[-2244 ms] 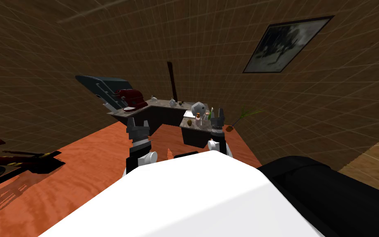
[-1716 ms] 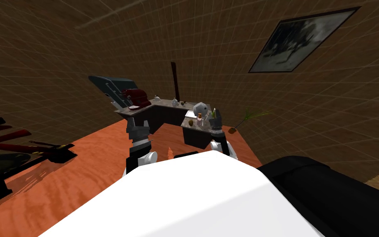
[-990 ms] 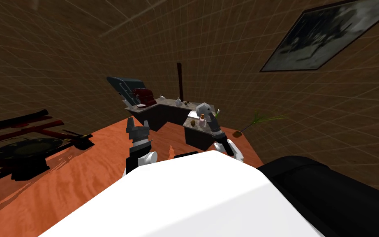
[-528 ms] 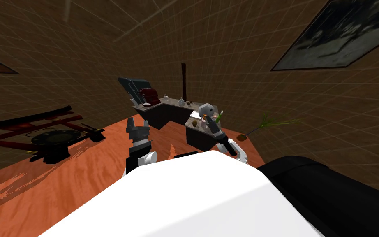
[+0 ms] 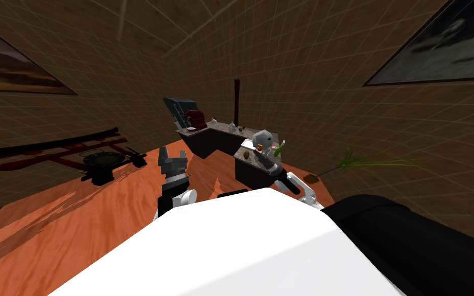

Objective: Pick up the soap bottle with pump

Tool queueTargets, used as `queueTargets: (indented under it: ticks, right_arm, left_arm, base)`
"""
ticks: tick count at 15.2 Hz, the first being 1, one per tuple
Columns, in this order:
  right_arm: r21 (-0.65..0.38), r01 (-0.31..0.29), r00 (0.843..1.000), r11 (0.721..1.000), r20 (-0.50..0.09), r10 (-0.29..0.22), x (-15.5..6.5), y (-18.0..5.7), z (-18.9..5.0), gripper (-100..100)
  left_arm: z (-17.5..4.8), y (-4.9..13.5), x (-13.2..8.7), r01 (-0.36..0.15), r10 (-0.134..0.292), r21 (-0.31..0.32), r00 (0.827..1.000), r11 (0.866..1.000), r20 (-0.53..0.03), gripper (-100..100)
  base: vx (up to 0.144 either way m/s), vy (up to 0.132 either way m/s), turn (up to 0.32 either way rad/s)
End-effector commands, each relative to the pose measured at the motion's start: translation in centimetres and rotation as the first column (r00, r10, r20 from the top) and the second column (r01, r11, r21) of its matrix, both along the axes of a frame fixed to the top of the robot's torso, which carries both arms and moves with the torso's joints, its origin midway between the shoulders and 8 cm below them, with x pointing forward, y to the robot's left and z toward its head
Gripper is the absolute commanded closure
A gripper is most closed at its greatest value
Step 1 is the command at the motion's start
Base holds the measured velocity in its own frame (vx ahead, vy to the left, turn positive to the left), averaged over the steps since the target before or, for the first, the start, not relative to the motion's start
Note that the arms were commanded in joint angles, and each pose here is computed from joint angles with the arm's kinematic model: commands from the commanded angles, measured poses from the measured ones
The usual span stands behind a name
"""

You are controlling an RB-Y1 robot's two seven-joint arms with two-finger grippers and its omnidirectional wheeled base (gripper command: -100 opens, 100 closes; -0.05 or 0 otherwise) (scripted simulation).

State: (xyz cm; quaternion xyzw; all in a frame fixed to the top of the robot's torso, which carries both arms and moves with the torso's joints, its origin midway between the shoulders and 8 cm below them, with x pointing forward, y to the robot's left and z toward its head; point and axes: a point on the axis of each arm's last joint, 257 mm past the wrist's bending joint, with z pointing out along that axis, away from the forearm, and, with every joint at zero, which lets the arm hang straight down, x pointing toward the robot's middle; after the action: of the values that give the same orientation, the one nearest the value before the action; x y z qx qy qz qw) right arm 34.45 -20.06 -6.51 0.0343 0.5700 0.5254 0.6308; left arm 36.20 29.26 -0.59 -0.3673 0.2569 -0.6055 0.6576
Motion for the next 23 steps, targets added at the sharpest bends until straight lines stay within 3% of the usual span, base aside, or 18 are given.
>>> queueTargets:
  ticks: [1, 5, 9, 12, 13, 15, 16, 18, 19, 22, 23]
  right_arm:
    - [-0.050, -0.022, 1.000, 0.999, -0.013, 0.022, -0.1, 0.1, -0.7, -100]
    - [-0.136, -0.057, 0.998, 0.989, -0.040, 0.052, -0.5, 0.3, -2.2, -100]
    - [-0.262, -0.107, 0.992, 0.959, -0.089, 0.086, -1.2, 0.3, -5.1, -100]
    - [-0.301, -0.132, 0.989, 0.945, -0.102, 0.105, -1.5, 0.2, -5.5, -100]
    - [-0.352, -0.153, 0.985, 0.923, -0.126, 0.116, -1.9, 0.0, -6.9, -100]
    - [-0.380, -0.172, 0.982, 0.909, -0.136, 0.129, -2.0, -0.1, -7.1, -100]
    - [-0.422, -0.191, 0.978, 0.886, -0.159, 0.135, -2.5, -0.4, -8.5, -100]
    - [-0.455, -0.214, 0.973, 0.864, -0.172, 0.151, -2.7, -0.6, -8.8, -100]
    - [-0.491, -0.231, 0.969, 0.840, -0.194, 0.154, -3.1, -0.9, -10.0, -100]
    - [-0.524, -0.257, 0.963, 0.812, -0.210, 0.169, -3.3, -1.2, -10.4, -100]
    - [-0.564, -0.280, 0.956, 0.777, -0.236, 0.174, -3.9, -1.8, -11.7, -100]
  left_arm:
    - [0.0, 0.0, 0.0, 0.000, 0.000, 0.000, 1.000, 1.000, 0.000, 0]
    - [0.0, 0.0, 0.0, 0.000, 0.000, 0.000, 1.000, 1.000, 0.000, 0]
    - [0.0, 0.0, 0.0, 0.000, 0.000, 0.000, 1.000, 1.000, 0.000, 0]
    - [0.0, 0.0, 0.0, 0.000, 0.000, 0.000, 1.000, 1.000, 0.000, 0]
    - [0.0, 0.0, 0.0, 0.000, 0.000, 0.000, 1.000, 1.000, 0.000, 0]
    - [0.0, 0.0, 0.0, 0.000, 0.000, 0.000, 1.000, 1.000, 0.000, 0]
    - [0.0, 0.0, 0.0, 0.000, 0.000, 0.000, 1.000, 1.000, 0.000, 0]
    - [0.0, 0.0, 0.0, 0.000, 0.000, 0.000, 1.000, 1.000, 0.000, 0]
    - [0.0, 0.0, 0.0, 0.000, 0.000, 0.000, 1.000, 1.000, 0.000, 0]
    - [0.0, 0.0, 0.0, 0.000, 0.000, 0.000, 1.000, 1.000, 0.000, 0]
    - [0.0, 0.0, 0.0, 0.000, 0.000, 0.000, 1.000, 1.000, 0.000, 0]
  base:
    - [-0.004, -0.030, 0.079]
    - [-0.006, -0.026, 0.144]
    - [-0.010, -0.038, 0.182]
    - [-0.007, -0.035, 0.126]
    - [-0.007, -0.021, 0.196]
    - [-0.011, -0.032, 0.200]
    - [-0.014, -0.039, 0.219]
    - [-0.013, -0.040, 0.179]
    - [-0.020, -0.045, 0.243]
    - [-0.013, -0.039, 0.125]
    - [-0.008, -0.022, 0.197]
